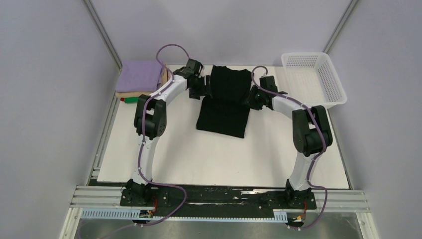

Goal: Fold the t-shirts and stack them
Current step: Fold the folded rectangular tshirt in 1/3 of the way

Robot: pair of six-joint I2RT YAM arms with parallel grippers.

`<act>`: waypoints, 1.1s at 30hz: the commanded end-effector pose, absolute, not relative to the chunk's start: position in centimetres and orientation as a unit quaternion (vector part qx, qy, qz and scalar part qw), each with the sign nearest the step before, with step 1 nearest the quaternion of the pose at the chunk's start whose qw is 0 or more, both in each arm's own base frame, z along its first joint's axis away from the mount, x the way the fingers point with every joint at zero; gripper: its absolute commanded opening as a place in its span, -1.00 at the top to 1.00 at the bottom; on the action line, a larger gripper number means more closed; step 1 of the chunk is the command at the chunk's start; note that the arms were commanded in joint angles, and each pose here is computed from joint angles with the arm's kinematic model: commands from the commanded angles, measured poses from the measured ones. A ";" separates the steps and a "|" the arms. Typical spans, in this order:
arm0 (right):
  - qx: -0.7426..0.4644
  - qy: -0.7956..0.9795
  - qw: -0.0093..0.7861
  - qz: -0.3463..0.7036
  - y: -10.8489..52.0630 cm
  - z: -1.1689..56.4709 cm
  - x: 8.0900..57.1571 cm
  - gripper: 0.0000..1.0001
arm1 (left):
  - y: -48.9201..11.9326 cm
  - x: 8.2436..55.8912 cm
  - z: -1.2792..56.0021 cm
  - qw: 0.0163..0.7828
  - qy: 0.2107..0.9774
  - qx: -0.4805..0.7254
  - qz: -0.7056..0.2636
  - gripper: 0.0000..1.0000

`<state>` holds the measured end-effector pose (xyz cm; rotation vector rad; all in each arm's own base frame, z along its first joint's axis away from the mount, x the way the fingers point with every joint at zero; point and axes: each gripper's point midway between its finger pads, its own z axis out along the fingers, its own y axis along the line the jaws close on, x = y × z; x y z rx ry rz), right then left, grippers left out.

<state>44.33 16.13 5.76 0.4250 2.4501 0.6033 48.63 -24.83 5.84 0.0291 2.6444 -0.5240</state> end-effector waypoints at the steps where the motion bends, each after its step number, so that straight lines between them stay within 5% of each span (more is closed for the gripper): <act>1: 0.151 0.888 0.333 0.280 16.5 9.5 48.9 0.17 | -24.8 52.8 10.1 0.283 0.932 -0.001 -0.228 -0.77; 3: 0.149 0.883 0.340 0.288 16.5 10.5 49.3 -0.25 | -24.2 53.5 11.8 0.296 0.926 -0.007 -0.234 -0.97; 10: 0.115 0.889 0.341 0.284 16.1 11.1 45.9 -0.99 | -21.9 50.2 14.3 0.301 0.926 -0.009 -0.227 -1.00; 22: -0.069 0.870 0.305 0.380 26.7 12.1 39.6 -1.00 | -17.8 35.8 10.3 0.238 0.942 -0.074 -0.225 -1.00; 33: -0.072 0.857 0.313 0.403 34.7 9.0 48.3 -1.00 | -16.7 30.3 6.8 0.186 0.951 -0.100 -0.225 -1.00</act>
